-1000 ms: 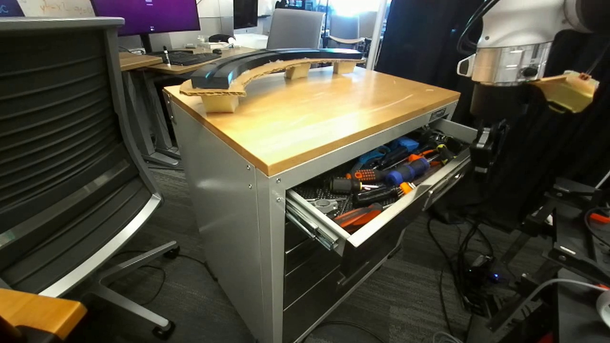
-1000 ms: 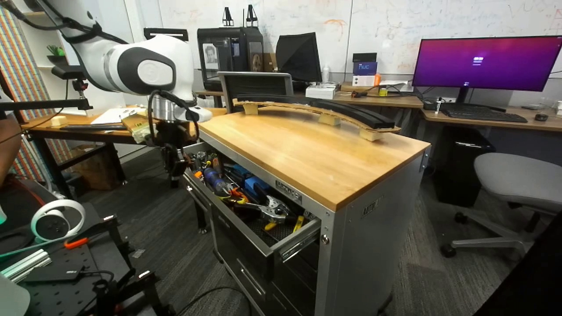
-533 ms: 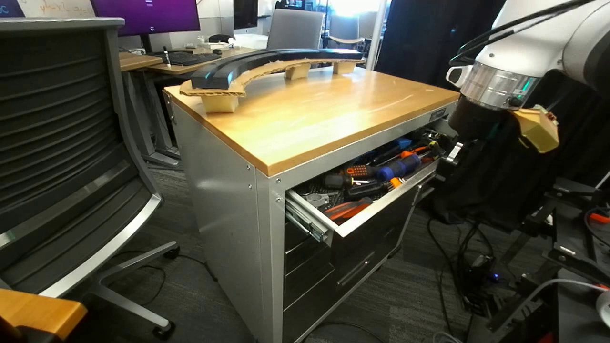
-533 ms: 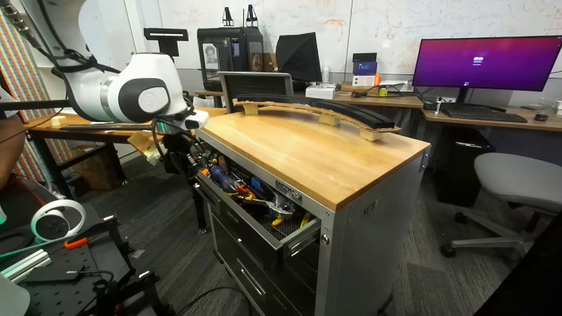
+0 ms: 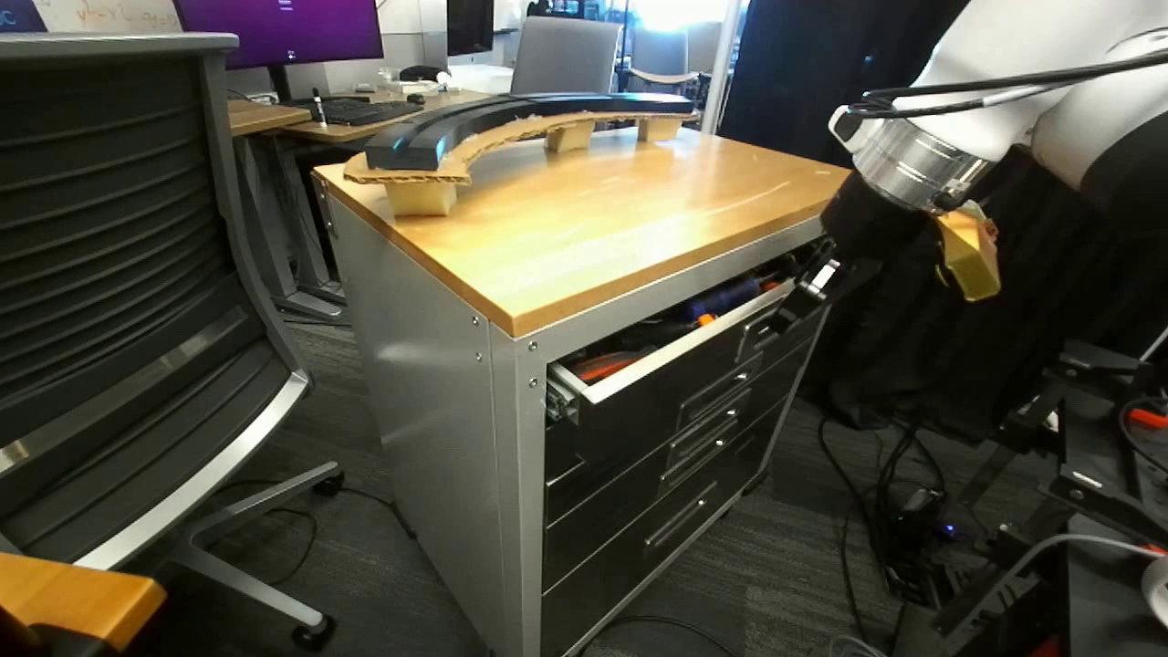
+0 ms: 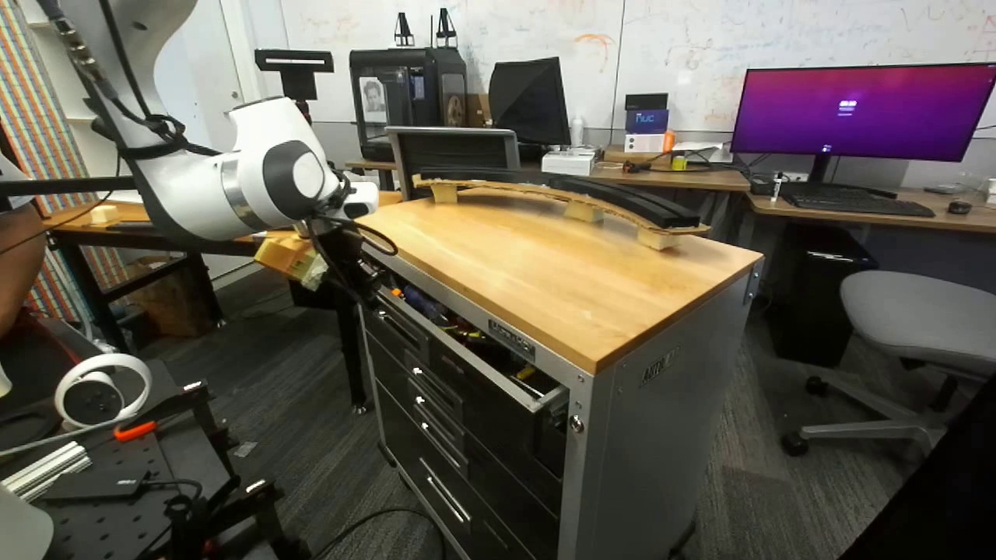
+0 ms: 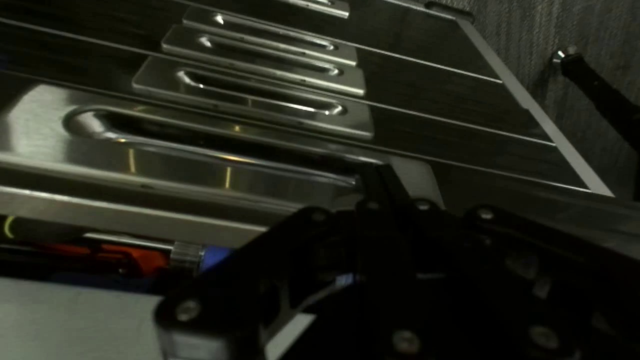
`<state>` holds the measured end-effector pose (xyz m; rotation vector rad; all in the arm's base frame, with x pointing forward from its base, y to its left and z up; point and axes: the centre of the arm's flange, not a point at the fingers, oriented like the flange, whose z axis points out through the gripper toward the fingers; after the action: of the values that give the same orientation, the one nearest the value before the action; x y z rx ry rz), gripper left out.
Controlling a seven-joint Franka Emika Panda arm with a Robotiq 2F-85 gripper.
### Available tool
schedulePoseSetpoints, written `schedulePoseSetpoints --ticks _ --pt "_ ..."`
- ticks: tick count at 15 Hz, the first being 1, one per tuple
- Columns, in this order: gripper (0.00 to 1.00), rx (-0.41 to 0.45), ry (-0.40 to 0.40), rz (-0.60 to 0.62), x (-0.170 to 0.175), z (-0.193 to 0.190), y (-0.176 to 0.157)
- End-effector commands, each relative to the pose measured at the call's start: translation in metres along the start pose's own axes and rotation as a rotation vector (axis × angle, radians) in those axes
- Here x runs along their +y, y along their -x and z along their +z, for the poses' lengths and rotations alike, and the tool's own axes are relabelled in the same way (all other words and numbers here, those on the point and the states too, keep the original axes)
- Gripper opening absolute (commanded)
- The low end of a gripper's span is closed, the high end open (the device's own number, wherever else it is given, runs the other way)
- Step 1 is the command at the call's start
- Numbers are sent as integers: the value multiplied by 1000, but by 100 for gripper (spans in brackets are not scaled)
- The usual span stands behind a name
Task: Put the screwdriver in the drawer then close the drawer
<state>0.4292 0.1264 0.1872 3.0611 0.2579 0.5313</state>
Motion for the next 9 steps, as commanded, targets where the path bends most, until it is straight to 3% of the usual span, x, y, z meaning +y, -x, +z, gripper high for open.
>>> schedulePoseSetpoints --ticks 1,4,5,6,9 --pt "5 158 12 -11 -22 18 -20" --pt "5 231 16 -16 -28 17 -32" --pt "11 226 21 -16 -29 14 -33" --pt "32 192 32 -17 -28 7 -33" --pt "55 69 79 -12 -14 -35 -22"
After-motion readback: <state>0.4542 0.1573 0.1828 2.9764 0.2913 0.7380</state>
